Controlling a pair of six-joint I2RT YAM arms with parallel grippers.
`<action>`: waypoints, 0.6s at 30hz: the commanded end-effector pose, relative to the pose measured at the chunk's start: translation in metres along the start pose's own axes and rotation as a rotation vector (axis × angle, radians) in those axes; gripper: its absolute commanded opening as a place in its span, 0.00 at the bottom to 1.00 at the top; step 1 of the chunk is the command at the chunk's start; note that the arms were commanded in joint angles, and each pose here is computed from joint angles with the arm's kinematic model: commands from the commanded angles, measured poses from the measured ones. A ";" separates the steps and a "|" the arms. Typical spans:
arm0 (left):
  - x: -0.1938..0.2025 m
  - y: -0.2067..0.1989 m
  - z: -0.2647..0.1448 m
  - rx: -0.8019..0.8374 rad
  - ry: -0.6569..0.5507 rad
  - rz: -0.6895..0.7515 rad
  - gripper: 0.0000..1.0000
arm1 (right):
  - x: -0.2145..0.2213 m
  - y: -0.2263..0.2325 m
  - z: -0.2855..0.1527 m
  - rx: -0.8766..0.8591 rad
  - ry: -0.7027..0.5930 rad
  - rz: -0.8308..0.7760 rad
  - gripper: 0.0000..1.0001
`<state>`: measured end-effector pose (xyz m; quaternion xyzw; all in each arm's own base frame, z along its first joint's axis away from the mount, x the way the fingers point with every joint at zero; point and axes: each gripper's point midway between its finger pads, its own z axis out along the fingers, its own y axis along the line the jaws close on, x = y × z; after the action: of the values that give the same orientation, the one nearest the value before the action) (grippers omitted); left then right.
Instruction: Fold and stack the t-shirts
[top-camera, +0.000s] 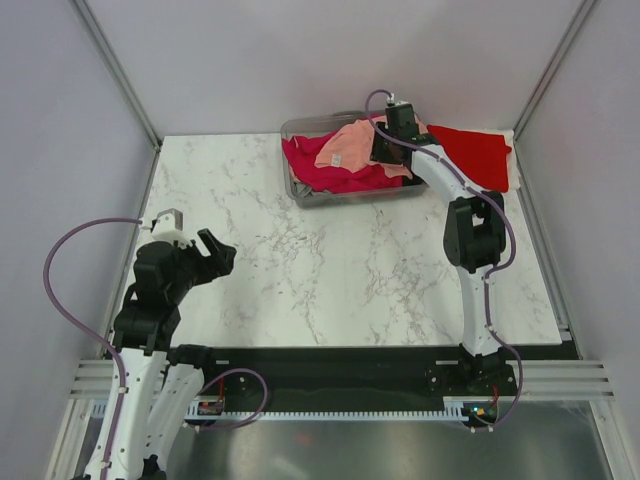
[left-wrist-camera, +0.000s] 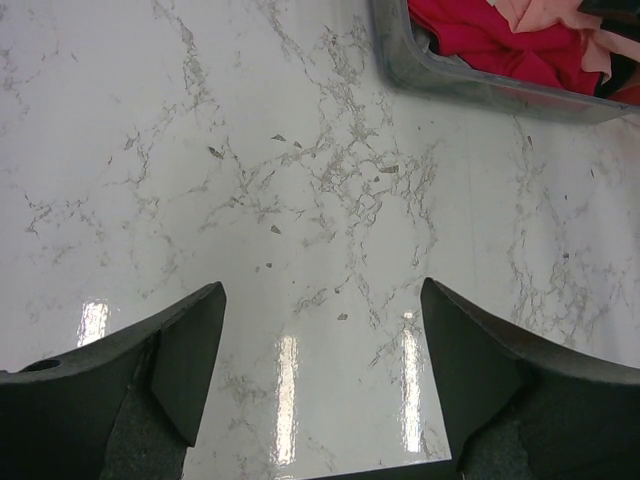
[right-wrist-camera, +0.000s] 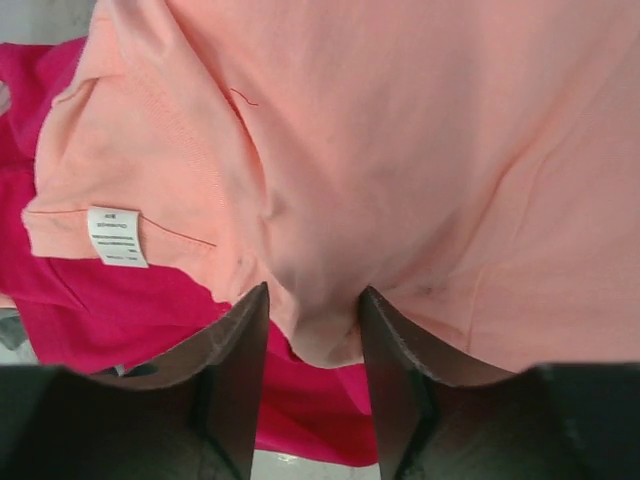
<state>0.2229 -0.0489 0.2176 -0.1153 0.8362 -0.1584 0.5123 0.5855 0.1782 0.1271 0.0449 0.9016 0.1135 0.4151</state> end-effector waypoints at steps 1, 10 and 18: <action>-0.003 -0.002 0.000 0.011 -0.016 -0.005 0.86 | -0.031 0.000 -0.011 0.024 -0.078 -0.018 0.44; -0.003 -0.002 -0.001 0.008 -0.019 -0.005 0.86 | -0.045 0.008 -0.034 -0.009 -0.097 -0.055 0.00; -0.003 -0.001 -0.001 0.003 -0.023 -0.007 0.86 | -0.160 0.053 -0.214 -0.139 -0.423 -0.040 0.00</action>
<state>0.2221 -0.0486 0.2191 -0.1152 0.8340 -0.1586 0.5158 0.5683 0.1634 0.1999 0.0297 0.8861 0.0982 0.4520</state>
